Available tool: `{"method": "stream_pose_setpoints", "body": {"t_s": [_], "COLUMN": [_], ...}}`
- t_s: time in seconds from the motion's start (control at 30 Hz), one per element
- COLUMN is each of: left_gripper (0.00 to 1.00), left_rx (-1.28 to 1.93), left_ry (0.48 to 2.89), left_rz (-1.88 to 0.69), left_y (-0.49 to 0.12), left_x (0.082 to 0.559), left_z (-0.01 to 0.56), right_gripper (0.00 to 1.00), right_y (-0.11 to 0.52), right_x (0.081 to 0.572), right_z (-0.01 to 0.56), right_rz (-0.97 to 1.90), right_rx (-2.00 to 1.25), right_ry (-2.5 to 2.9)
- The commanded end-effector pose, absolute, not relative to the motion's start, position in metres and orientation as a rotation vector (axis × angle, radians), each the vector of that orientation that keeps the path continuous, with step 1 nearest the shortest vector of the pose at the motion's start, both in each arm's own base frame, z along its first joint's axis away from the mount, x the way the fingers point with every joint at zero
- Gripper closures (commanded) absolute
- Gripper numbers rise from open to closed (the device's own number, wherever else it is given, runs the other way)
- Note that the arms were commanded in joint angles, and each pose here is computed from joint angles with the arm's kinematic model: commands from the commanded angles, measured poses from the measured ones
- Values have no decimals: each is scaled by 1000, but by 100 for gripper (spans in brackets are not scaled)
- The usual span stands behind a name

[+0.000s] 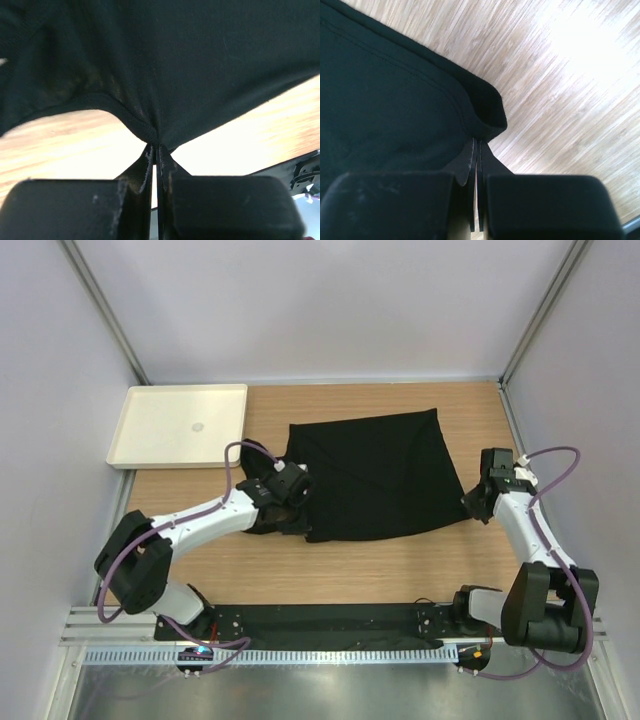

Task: Fold and stack the tank tops
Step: Flatten the tank top out

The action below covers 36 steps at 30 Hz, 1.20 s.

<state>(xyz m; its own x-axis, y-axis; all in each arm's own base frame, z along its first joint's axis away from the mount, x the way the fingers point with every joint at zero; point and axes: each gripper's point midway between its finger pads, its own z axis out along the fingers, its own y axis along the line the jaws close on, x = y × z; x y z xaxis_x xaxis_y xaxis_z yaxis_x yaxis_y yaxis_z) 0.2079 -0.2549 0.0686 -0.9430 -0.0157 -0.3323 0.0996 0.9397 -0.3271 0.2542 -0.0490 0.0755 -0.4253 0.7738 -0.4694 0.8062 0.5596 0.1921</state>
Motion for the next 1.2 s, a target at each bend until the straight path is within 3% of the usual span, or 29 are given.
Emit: {"method": "stream_pose_setpoints", "body": {"t_s": [0.0,0.63,1.0,1.1,1.13,1.17], "left_gripper": [99,98,93,79,76,71], "left_rx": [51,-102,-131,-133,-128,-131], "left_ry": [2709,2633,2643,2631,2632,2633], "left_rz": [-563,-622,-650,-646,-641,-638], "left_y": [-260,-252,-255,-256,-257,-256], "left_x": [233,328,352,357,357,358], "left_z": [85,96,89,89,88,87], "right_gripper": [99,99,98,78,55,54], "right_y": [-55,-60,-60,-63,-62,-60], "right_x": [282,404,426,428,431,432], "right_z": [88,102,82,82,82,82], "right_rz": [-64,99,117,104,121,139], "right_rx": [1274,1288,1298,1287,1262,1241], "right_ry": [2217,2097,2142,2139,2145,2155]}}
